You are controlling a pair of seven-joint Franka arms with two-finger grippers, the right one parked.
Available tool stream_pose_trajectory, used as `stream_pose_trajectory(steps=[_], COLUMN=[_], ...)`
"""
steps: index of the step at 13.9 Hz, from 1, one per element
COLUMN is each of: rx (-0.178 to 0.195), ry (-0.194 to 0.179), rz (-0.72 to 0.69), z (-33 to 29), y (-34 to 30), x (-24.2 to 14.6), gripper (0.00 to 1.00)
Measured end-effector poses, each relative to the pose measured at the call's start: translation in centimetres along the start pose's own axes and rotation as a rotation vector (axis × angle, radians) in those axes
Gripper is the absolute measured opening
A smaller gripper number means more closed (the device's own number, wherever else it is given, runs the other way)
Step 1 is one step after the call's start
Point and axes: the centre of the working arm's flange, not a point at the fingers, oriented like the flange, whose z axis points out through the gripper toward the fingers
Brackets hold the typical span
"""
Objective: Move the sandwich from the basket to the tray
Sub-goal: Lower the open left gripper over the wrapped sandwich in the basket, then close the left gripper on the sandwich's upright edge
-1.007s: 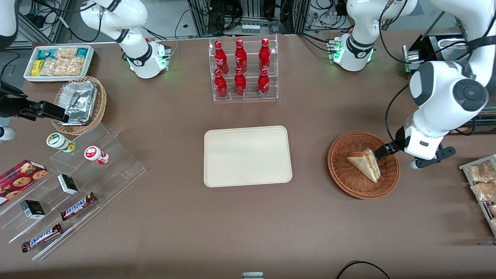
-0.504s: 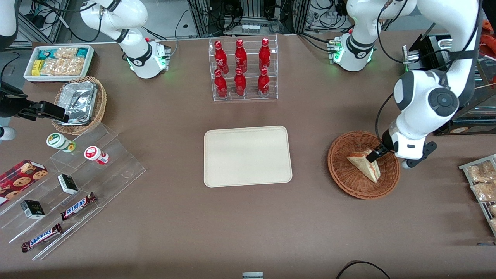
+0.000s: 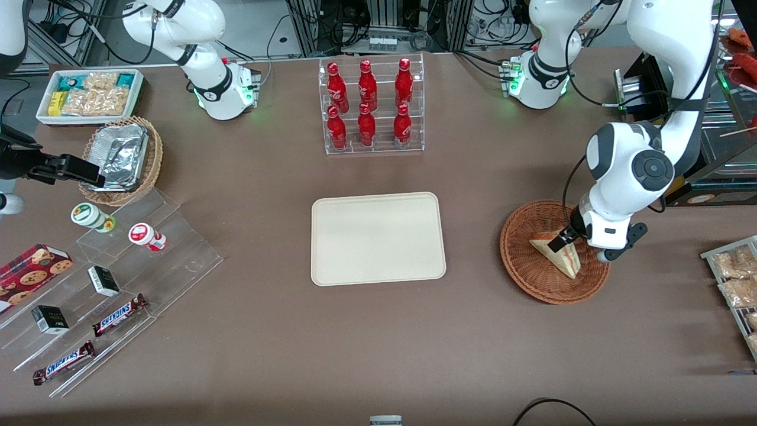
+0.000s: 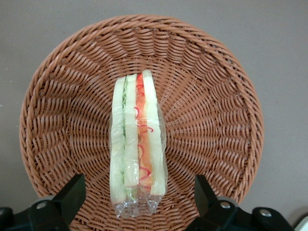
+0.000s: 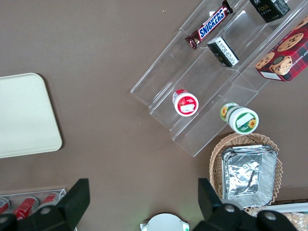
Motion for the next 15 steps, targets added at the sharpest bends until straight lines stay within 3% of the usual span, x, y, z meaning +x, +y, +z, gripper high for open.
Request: stream_pose_trajectory(steps=[12,14,15], rx=[0.01,0.007,0.006], ry=[-0.019,-0.019,-0.018], rz=[-0.003,-0.004,-0.005], z=[3.1,3.9,4.3], y=[-0.1,-0.1,-0.1], x=[0.0,0.1,0.1], gripper=[1.0,0.96,0.84])
